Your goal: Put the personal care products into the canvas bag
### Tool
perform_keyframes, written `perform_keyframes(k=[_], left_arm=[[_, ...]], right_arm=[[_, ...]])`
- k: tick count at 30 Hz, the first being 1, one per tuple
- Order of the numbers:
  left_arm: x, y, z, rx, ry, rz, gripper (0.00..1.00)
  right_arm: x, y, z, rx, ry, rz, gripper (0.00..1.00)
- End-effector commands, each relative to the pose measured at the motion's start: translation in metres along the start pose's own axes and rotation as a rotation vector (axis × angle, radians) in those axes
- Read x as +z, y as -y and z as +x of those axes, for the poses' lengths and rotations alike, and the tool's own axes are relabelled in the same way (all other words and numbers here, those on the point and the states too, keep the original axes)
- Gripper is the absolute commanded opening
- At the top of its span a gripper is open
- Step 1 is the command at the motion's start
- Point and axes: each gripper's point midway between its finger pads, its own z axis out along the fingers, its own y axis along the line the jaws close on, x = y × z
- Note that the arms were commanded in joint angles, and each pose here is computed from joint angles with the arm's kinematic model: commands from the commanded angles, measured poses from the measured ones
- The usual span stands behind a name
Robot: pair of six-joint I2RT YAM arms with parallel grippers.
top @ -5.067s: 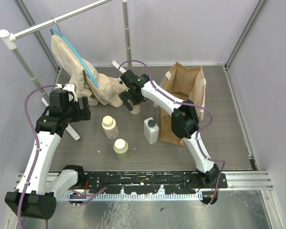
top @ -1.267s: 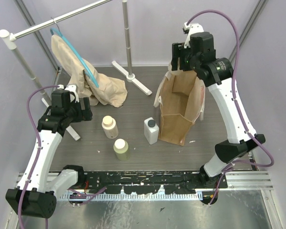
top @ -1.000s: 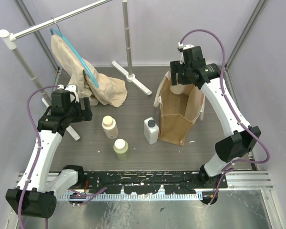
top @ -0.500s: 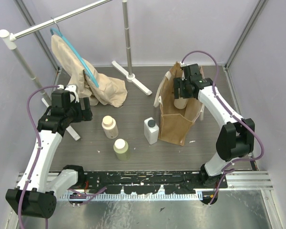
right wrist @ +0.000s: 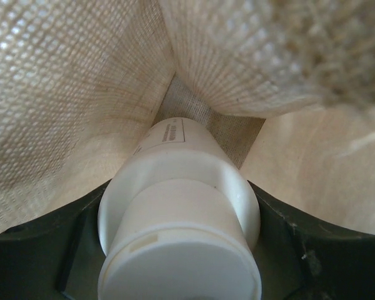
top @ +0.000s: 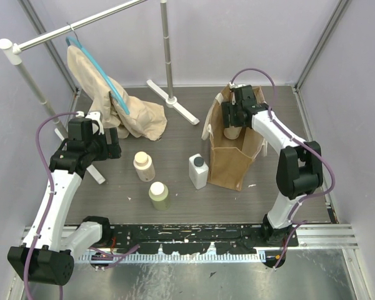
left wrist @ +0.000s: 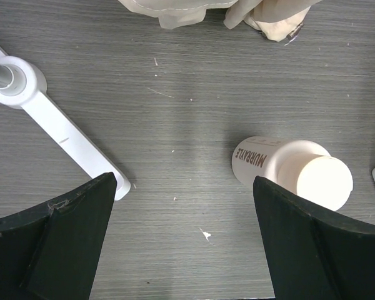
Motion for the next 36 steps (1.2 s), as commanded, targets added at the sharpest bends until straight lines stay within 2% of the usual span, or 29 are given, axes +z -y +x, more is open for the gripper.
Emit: perform_keyframes(k=[1,8,11,16,20,28,32,36], left_arm=[[-0.003,-0.001,-0.004,-0.005,0.011,-0.007,0.98],[-0.003,-0.002,-0.005,-0.007,0.012,-0.015,0.98],[-0.004,-0.003,-0.007,-0.008,0.017,-0.018,0.98],[-0.004,-0.002,-0.007,-0.011,0.017,-0.017,0.98],[-0.003,-0.002,-0.006,-0.013,0.014,-0.013,0.98],[-0.003,0.000,-0.004,-0.019,0.010,-0.004,0.98],[-0.002,0.001,-0.004,-0.020,0.012,0.003,0.98],[-0.002,0.002,-0.005,-0.020,0.018,0.005,0.98]], right_arm=[[-0.001,0.002,-0.049,-0.002,0.134,0.019,0.01],[0.018,0.001,-0.039,-0.012,0.073,0.031,0.01],[0.019,0.003,-0.036,-0.023,0.048,0.039,0.20],[0.012,0.005,-0.035,-0.034,0.035,0.046,0.61],[0.001,0.008,-0.043,-0.034,0.041,0.053,0.78],[-0.040,0.013,-0.071,-0.033,0.072,0.084,0.92],[-0.082,0.023,-0.096,-0.052,0.106,0.171,0.95],[-0.130,0.001,-0.119,-0.087,0.179,0.140,0.97]])
